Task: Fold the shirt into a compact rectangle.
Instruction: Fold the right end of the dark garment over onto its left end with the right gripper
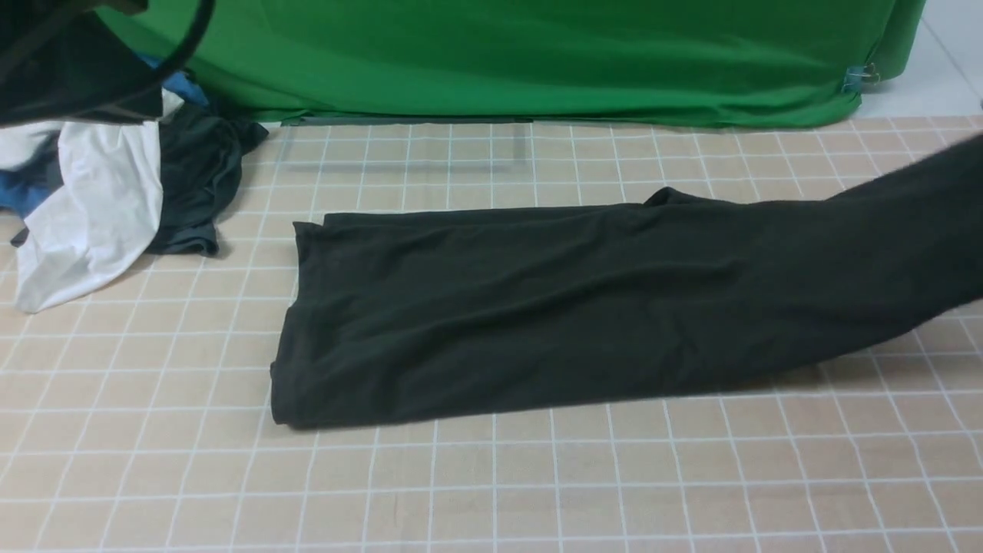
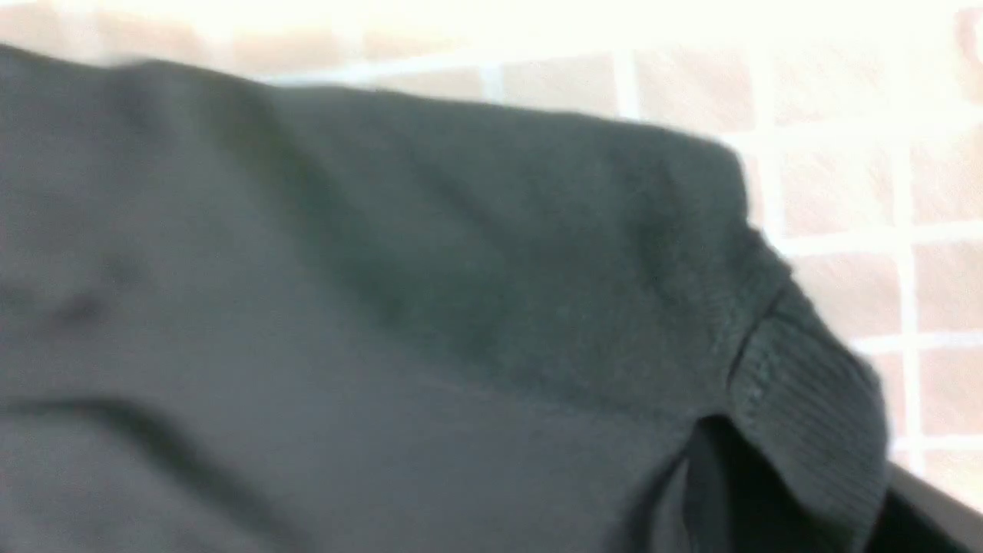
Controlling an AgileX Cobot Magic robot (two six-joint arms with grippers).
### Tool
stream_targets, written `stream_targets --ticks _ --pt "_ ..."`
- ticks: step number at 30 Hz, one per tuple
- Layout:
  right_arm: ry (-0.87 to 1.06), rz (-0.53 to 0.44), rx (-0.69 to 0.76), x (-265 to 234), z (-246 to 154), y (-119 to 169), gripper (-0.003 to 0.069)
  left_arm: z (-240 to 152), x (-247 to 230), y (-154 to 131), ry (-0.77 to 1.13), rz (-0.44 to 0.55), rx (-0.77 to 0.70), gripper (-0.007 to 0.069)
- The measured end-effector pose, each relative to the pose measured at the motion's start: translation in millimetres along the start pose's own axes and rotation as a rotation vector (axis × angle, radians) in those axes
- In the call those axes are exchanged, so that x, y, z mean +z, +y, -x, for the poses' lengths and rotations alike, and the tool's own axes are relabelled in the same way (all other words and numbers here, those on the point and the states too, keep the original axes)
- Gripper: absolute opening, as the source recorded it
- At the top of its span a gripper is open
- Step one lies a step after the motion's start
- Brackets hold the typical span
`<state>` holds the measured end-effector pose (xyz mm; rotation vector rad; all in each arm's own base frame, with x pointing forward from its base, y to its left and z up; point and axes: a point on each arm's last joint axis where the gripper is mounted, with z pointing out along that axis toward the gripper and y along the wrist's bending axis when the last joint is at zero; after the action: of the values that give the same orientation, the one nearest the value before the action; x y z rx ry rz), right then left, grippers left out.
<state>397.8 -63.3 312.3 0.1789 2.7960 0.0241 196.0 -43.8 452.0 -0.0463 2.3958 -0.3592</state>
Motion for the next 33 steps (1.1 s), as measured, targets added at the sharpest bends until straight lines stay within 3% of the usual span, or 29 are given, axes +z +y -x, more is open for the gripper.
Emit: stream_targets --ticks 3,11,15,20,25,33 --pt "-0.035 0.030 -0.042 -11.1 2.9 29.8 0.0106 0.0 1.3 0.6 0.003 0.005 0.001 0.0013" --pt "-0.145 0.208 -0.240 -45.3 -7.1 175.5 0.0106 -12.6 23.4 3.0 0.066 -0.022 -0.032 0.0013" --pt "-0.163 0.361 -0.318 -46.4 -24.0 249.8 0.0106 -20.7 38.0 5.9 0.094 -0.028 -0.051 0.0013" --pt "-0.150 0.552 -0.346 -28.4 -45.7 322.7 0.0106 -28.5 52.0 9.9 0.109 -0.024 -0.065 0.0013" --pt "-0.123 0.652 -0.337 0.3 -66.6 371.8 0.0106 -33.5 56.4 12.0 0.118 -0.020 -0.070 0.0013" --pt "-0.084 0.697 -0.320 52.9 -94.9 417.1 0.0106 -33.5 55.8 11.8 0.114 -0.022 -0.066 0.0013"
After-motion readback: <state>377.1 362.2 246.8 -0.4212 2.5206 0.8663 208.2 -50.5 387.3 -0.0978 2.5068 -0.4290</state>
